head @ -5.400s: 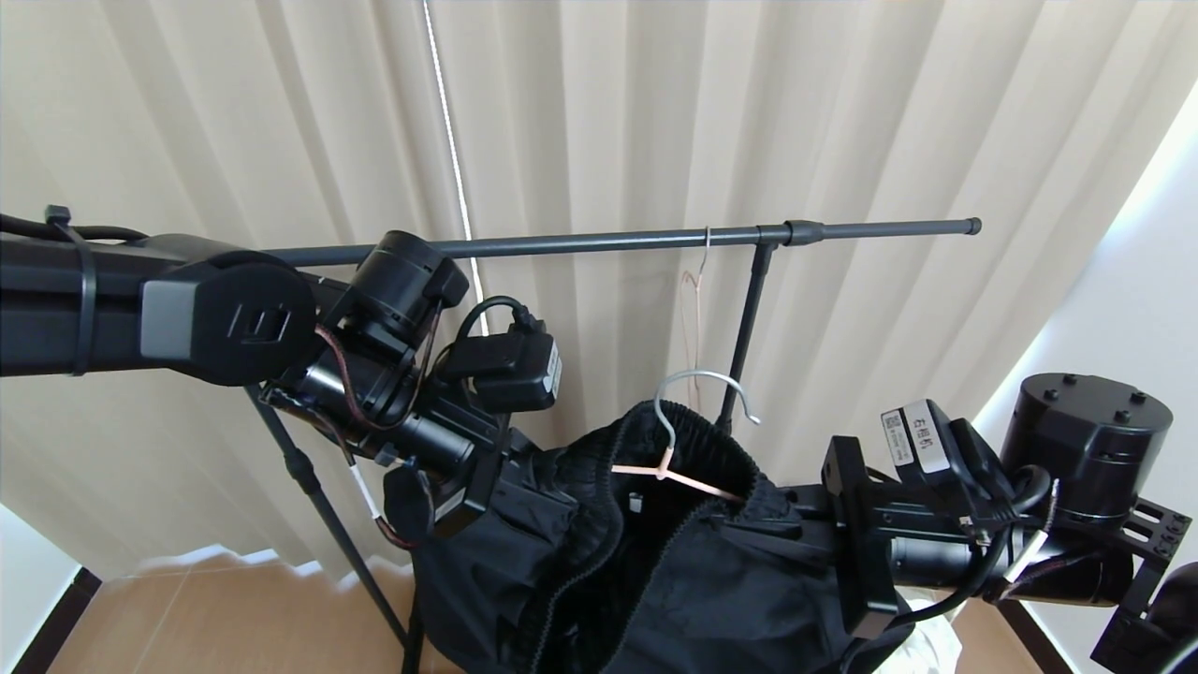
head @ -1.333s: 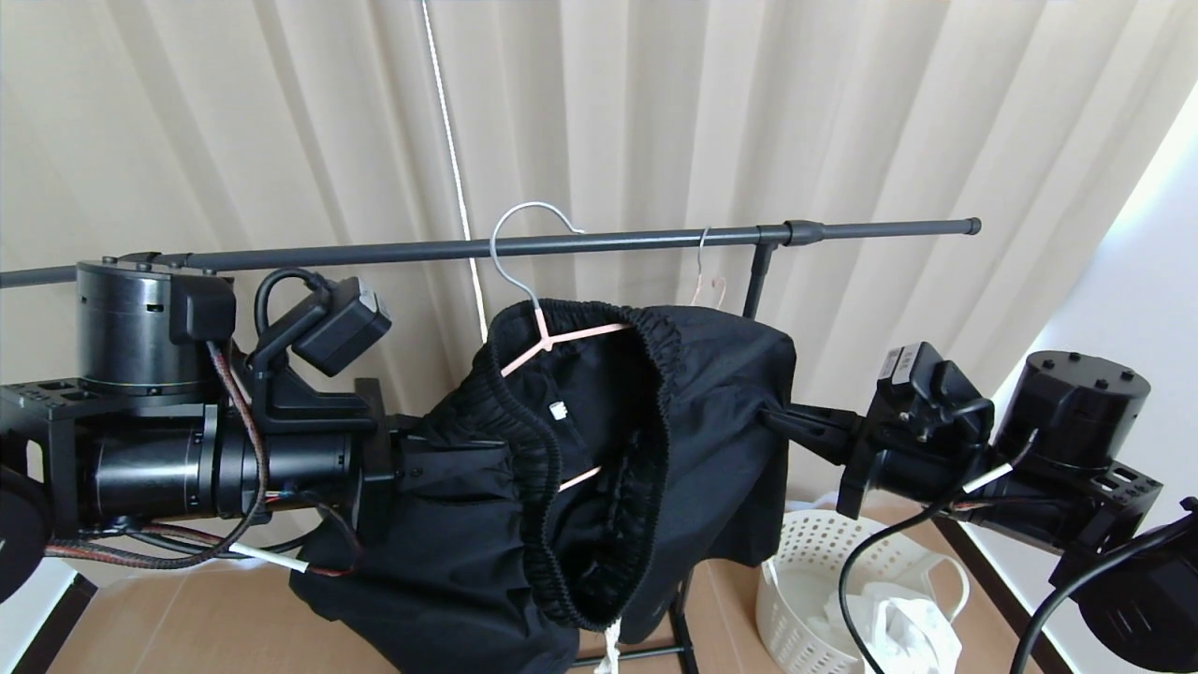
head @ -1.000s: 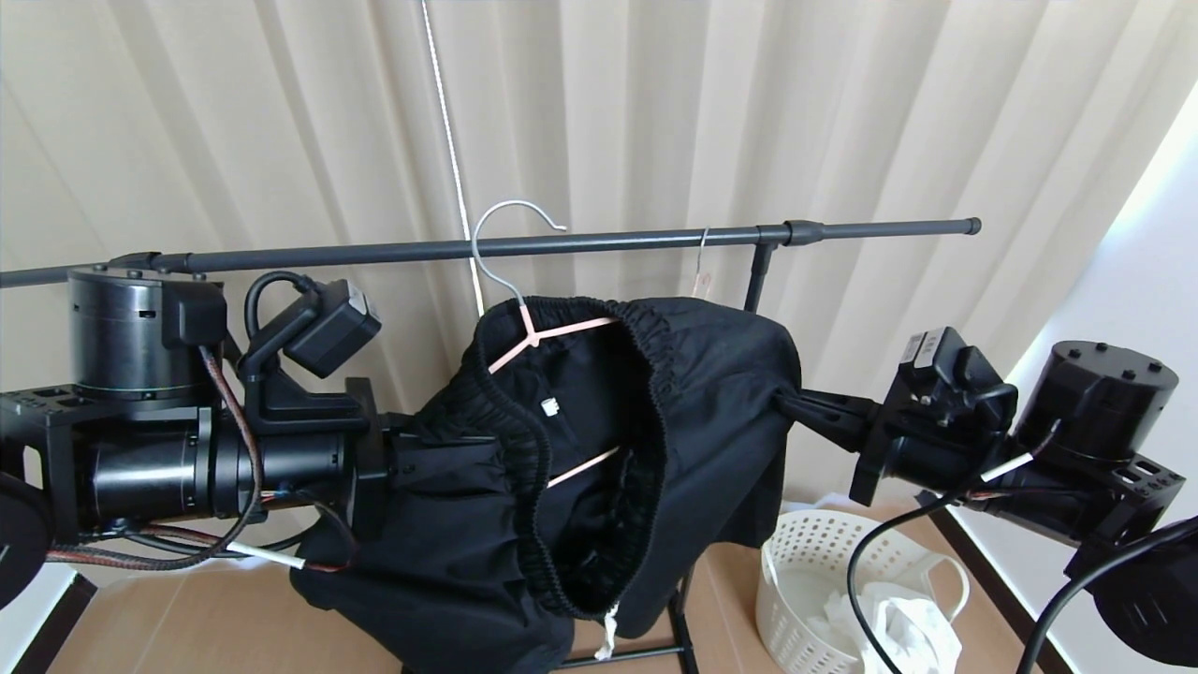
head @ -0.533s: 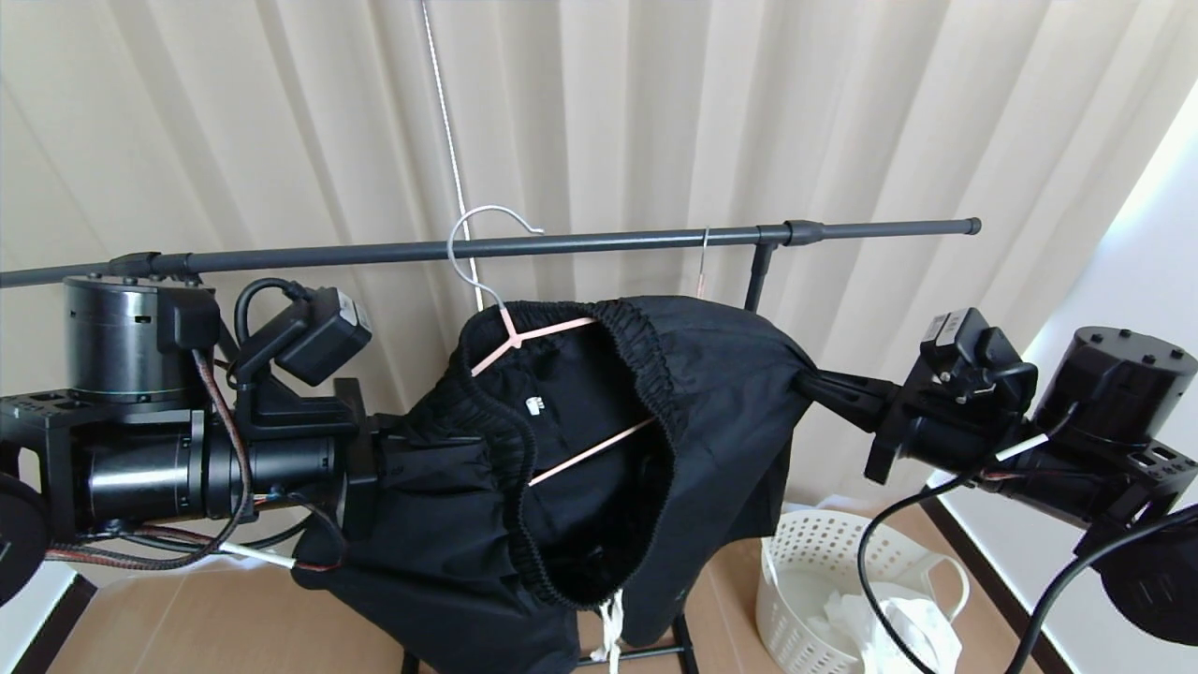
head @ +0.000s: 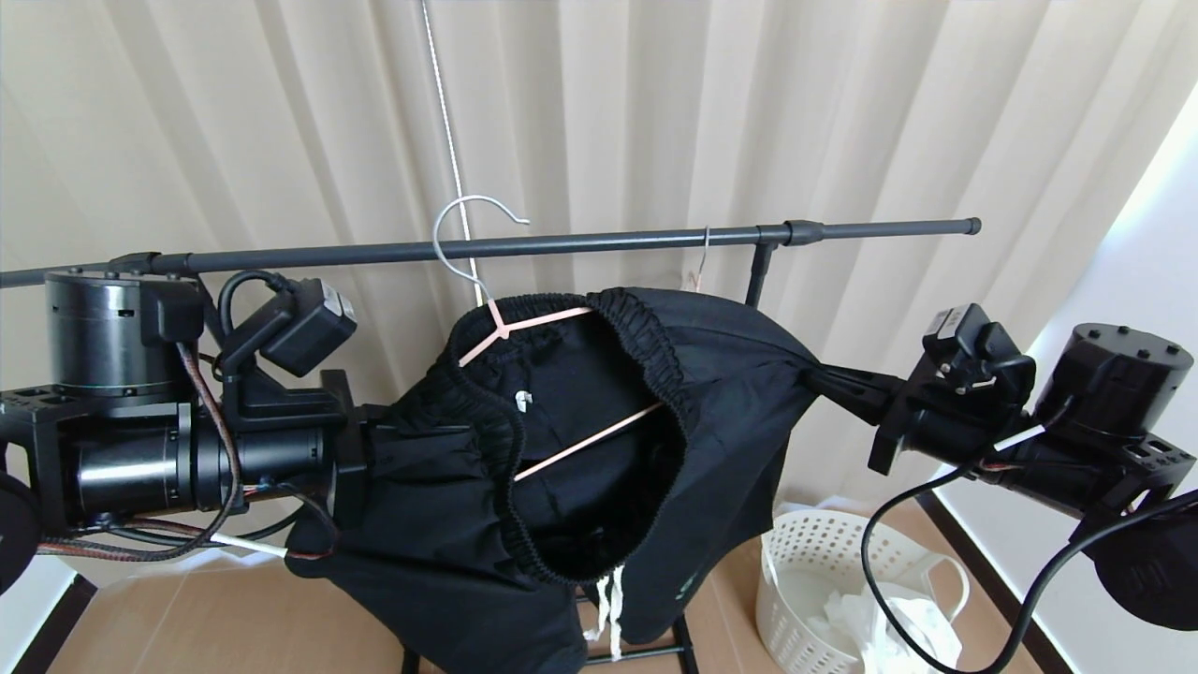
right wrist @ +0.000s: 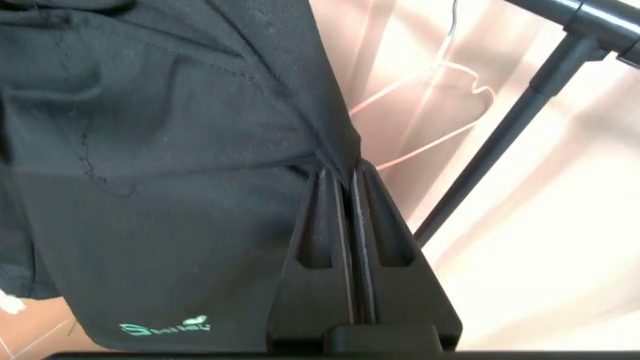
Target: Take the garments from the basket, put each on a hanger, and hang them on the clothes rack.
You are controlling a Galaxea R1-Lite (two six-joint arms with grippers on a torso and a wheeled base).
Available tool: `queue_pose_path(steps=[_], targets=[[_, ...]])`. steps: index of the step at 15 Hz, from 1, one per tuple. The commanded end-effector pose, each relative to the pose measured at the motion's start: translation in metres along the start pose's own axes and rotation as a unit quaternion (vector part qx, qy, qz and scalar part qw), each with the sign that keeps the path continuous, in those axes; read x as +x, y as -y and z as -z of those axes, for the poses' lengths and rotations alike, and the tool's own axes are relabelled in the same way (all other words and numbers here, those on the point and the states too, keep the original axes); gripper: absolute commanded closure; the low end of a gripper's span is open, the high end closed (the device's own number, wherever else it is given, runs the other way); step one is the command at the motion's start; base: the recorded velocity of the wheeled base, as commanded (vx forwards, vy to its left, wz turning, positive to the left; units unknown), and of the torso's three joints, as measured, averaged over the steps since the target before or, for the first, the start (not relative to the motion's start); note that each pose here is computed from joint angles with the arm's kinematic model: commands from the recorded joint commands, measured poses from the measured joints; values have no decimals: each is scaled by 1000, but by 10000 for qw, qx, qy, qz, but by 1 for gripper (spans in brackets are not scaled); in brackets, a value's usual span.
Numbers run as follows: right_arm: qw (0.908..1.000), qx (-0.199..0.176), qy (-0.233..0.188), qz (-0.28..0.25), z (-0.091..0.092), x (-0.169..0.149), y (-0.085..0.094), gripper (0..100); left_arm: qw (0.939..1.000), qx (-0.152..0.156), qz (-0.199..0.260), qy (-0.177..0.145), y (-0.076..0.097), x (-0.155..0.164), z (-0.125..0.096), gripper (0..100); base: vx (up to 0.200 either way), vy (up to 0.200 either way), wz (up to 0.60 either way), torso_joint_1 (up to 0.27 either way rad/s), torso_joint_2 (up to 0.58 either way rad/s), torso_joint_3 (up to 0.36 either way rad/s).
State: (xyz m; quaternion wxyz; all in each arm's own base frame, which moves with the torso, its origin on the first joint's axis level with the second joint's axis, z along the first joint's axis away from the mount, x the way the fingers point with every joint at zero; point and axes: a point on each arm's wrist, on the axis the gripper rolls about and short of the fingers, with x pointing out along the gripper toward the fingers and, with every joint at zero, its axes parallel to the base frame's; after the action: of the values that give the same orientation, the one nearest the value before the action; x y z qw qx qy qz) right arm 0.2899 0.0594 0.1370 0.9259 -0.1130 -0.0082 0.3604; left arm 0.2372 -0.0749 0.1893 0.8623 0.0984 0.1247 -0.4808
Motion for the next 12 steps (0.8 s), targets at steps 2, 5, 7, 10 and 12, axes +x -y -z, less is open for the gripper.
queue_pose_path(steps=[2,5,7,10,12], targets=[[10000,43,-73,15,6,3,2,100,10000,-4,-24,11,-1,-1,0,100,0,0,0,0,0,0],[9999,63,-104,7,9,5,3,100,10000,-9,-33,16,-1,-2,0,100,0,0,0,0,0,0],[9999,68,-125,9,9,5,2,100,10000,-24,-77,14,-3,-3,0,100,0,0,0,0,0,0],[9999,77,-154,17,11,4,2,100,9999,-30,-110,23,-5,-4,0,100,0,0,0,0,0,0],[9998,84,-174,-12,12,4,0,100,9999,-43,-130,17,-6,-4,0,100,0,0,0,0,0,0]])
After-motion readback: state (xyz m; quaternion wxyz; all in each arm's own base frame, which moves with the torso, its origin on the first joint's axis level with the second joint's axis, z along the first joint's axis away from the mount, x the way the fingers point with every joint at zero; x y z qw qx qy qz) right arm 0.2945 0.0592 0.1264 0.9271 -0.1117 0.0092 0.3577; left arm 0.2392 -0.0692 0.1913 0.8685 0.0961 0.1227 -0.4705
